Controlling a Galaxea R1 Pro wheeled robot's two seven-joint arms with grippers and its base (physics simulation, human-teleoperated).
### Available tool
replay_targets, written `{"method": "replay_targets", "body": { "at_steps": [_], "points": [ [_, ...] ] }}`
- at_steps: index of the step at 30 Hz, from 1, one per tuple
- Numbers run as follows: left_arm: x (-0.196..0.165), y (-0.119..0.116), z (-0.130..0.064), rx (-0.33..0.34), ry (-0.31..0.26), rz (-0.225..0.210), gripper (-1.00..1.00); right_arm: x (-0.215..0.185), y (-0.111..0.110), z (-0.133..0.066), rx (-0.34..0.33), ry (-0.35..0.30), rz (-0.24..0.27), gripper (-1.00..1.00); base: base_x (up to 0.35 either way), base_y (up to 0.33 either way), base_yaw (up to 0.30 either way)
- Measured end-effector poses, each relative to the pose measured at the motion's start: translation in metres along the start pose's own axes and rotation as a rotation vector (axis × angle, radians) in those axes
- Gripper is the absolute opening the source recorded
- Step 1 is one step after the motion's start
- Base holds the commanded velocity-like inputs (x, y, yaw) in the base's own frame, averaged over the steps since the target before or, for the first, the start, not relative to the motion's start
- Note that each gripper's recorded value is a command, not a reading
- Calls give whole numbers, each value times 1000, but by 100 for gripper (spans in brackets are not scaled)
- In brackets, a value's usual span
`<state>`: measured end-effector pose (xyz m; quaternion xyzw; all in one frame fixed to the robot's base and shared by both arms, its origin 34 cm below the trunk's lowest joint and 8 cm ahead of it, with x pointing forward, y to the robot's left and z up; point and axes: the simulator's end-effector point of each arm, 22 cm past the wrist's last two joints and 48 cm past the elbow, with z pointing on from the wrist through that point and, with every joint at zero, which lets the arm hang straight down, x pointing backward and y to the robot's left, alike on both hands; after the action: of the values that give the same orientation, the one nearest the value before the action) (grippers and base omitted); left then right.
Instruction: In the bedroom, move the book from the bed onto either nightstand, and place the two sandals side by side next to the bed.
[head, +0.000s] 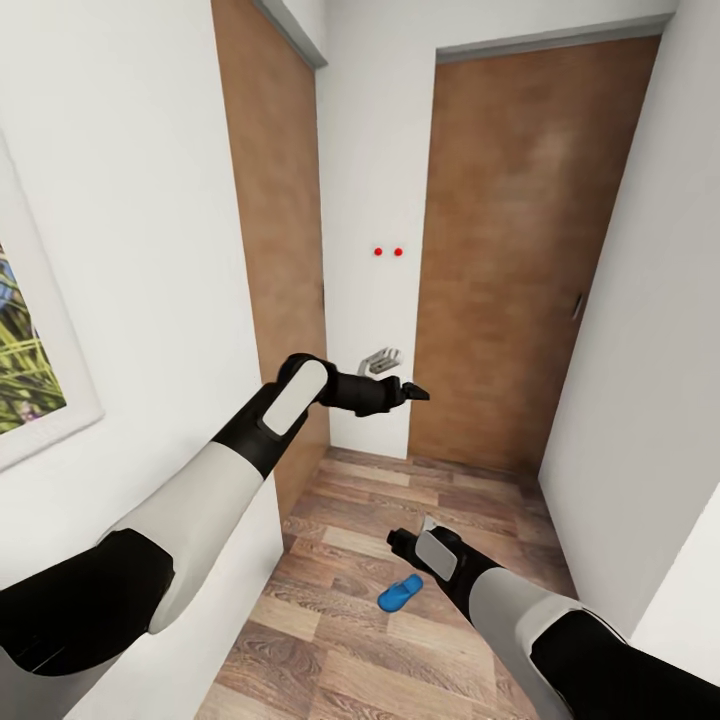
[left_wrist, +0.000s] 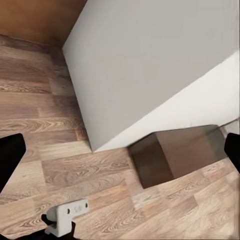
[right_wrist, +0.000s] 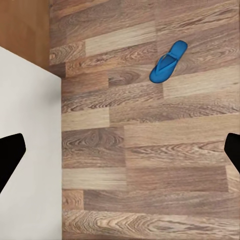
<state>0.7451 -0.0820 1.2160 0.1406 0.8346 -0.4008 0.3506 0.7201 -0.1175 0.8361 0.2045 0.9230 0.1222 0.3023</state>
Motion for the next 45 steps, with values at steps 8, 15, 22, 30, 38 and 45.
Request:
{"method": "replay_targets", "body": {
  "at_steps": [8,15,22,30,38,45],
  "points": [
    [12,-15,9,89,17,16,100,2,-4,9,3,-4,1,100,0,0,0],
    [18,-11,13,93,19,17,100,6,-6,17,3,-5,-1,100,0,0,0],
    [23,-5,17,93,18,17,100,9,-10,24,4,-6,-2,100,0,0,0],
    [29,1,22,93,18,17,100,13,-13,33,4,-6,-2,100,0,0,0],
    [36,8,28,93,18,16,100,18,-17,43,4,-5,-2,100,0,0,0],
    [45,19,36,91,23,9,100,26,-22,55,8,2,-1,100,0,0,0]
  ]
}}
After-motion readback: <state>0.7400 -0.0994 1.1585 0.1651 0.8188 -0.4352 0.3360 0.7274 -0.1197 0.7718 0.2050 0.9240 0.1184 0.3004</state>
